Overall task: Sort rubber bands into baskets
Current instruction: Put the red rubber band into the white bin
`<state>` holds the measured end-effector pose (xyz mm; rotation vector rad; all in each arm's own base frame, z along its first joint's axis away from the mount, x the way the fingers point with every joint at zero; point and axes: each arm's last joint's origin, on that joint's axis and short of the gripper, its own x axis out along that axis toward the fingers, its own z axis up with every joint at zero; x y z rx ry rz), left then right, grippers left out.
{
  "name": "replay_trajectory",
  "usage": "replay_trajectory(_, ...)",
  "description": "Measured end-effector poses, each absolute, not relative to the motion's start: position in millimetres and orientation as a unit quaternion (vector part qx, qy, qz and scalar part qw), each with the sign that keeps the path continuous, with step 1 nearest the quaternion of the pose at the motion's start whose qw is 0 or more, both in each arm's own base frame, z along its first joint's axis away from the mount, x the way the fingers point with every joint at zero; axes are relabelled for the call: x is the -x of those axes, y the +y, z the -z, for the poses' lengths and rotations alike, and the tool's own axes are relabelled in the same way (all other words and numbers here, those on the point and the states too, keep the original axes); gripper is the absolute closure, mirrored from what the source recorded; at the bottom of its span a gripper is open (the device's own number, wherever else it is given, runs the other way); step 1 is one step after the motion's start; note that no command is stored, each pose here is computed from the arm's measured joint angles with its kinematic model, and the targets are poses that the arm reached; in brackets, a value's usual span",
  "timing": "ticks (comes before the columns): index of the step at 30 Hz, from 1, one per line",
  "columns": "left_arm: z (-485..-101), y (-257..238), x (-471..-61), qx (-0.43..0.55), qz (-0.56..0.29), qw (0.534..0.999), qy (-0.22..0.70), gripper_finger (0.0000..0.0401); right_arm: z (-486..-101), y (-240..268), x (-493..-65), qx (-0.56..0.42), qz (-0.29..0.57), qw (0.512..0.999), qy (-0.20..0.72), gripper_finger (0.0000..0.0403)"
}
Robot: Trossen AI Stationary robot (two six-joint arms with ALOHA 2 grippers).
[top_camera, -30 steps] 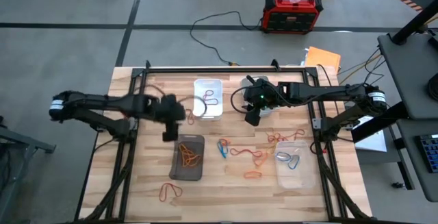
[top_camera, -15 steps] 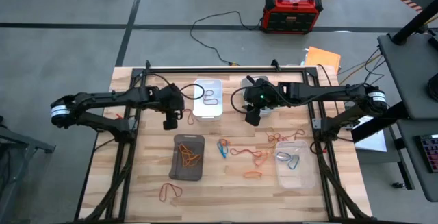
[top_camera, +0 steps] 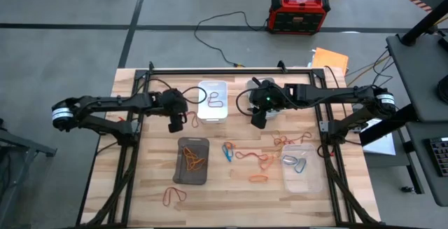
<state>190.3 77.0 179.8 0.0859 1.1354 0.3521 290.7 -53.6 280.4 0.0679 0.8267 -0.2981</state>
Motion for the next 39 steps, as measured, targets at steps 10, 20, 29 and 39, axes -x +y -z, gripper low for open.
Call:
replay_trajectory(10, -153.3, 83.2, -205.5, -0.011, -0.168, 0.799, 0.578, 0.0274, -279.0, -53.6, -290.3, -0.031, 0.144, 0.904, 0.402, 0.0252)
replay_trajectory(20, -132.4, 86.3, -213.0, -0.013, -0.155, 0.771, 0.618, 0.0274, -278.9, -53.6, -290.3, -0.027, 0.142, 0.904, 0.403, 0.0252)
replay_trajectory(29, -138.9, 88.5, -212.9, -0.034, -0.158, 0.781, 0.603, 0.0294, -278.8, -53.5, -290.2, -0.028, 0.142, 0.904, 0.403, 0.0252)
replay_trajectory(39, -140.1, 100.0, -210.3, 0.002, -0.150, 0.796, 0.587, 0.0296, -278.6, -53.7, -290.2, -0.028, 0.142, 0.903, 0.403, 0.0252)
